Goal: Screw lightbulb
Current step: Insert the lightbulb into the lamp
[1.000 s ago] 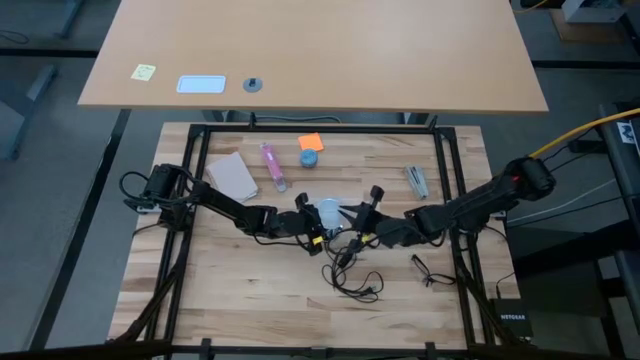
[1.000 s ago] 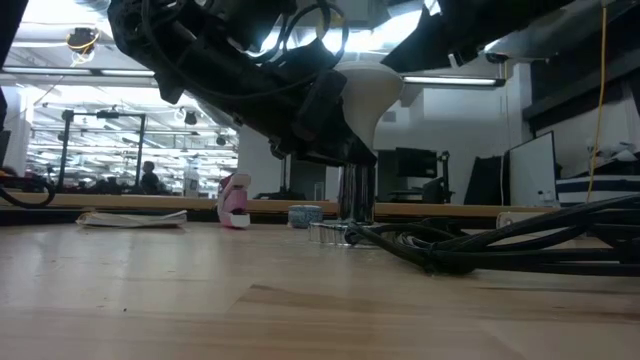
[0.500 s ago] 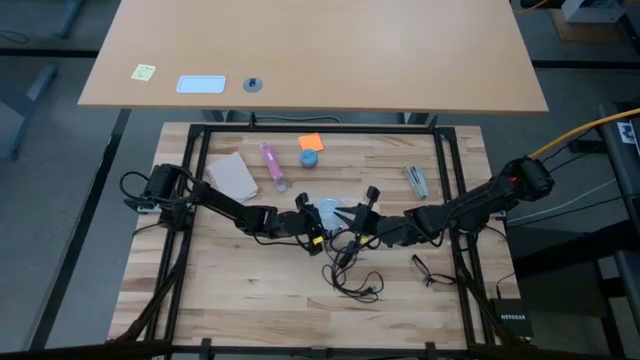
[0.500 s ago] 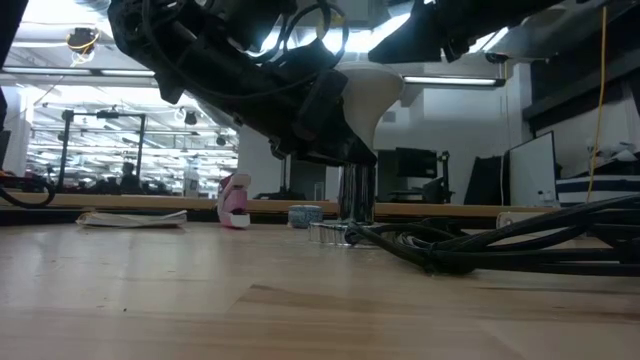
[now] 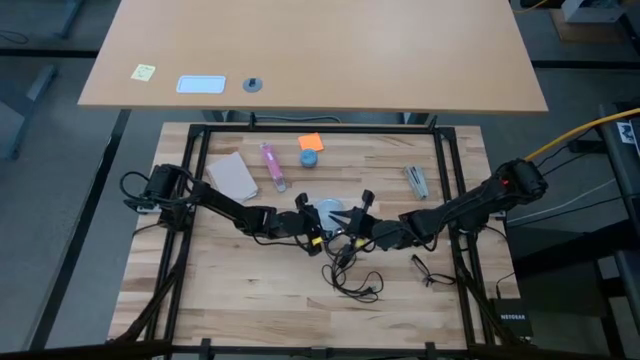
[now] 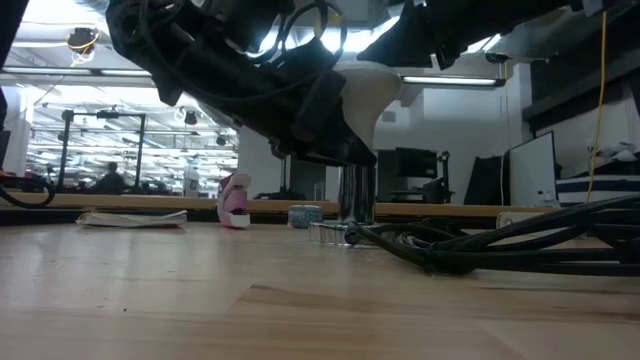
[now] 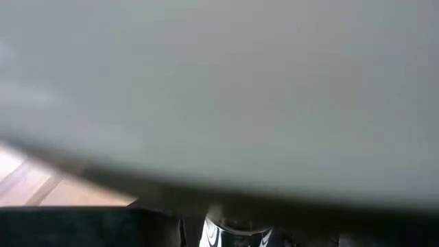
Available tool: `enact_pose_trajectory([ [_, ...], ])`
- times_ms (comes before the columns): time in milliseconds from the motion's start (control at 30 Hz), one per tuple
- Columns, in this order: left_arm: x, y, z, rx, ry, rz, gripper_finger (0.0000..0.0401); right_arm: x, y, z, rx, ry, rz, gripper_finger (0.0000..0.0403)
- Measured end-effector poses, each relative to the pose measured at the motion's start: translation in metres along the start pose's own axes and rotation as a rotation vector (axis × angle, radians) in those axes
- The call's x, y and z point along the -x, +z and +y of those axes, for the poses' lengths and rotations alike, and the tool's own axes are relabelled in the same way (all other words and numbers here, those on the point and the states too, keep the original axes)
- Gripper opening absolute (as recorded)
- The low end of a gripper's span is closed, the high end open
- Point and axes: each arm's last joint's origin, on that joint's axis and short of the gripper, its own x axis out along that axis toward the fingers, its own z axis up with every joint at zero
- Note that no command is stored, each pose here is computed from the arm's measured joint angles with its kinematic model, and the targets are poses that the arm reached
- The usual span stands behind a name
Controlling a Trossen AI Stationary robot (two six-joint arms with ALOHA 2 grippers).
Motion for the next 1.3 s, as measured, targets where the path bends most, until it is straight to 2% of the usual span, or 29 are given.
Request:
enact_pose_trajectory([
  [200,0.008,0.012,0.001,0.005,-0.023,-0.026,0.0160,0.000,-0.001,0.001,0.003,0.017,0.003,0.0050],
  [367,0.017,0.023,0.004,0.024,-0.027,-0.032,0.0180,0.000,-0.001,0.001,0.012,0.017,0.003,0.0050],
  [600,0.018,0.018,0.004,0.068,-0.020,0.023,0.0228,0.000,-0.001,0.001,0.014,0.016,0.005,0.0050],
  [800,0.026,0.017,0.004,0.132,-0.011,0.091,0.0239,0.000,-0.002,0.001,0.015,0.016,0.004,0.0050],
  [1033,0.055,0.027,0.011,0.141,0.010,0.206,0.0239,-0.001,-0.001,0.001,0.010,0.016,-0.004,0.0050],
  [1133,0.075,0.032,0.011,0.108,-0.010,0.251,0.0239,-0.001,-0.001,0.001,0.007,0.016,-0.008,0.0050],
  [1300,0.107,0.048,0.008,0.092,0.014,0.186,0.0239,-0.001,-0.001,0.001,0.007,0.016,-0.008,0.0050],
])
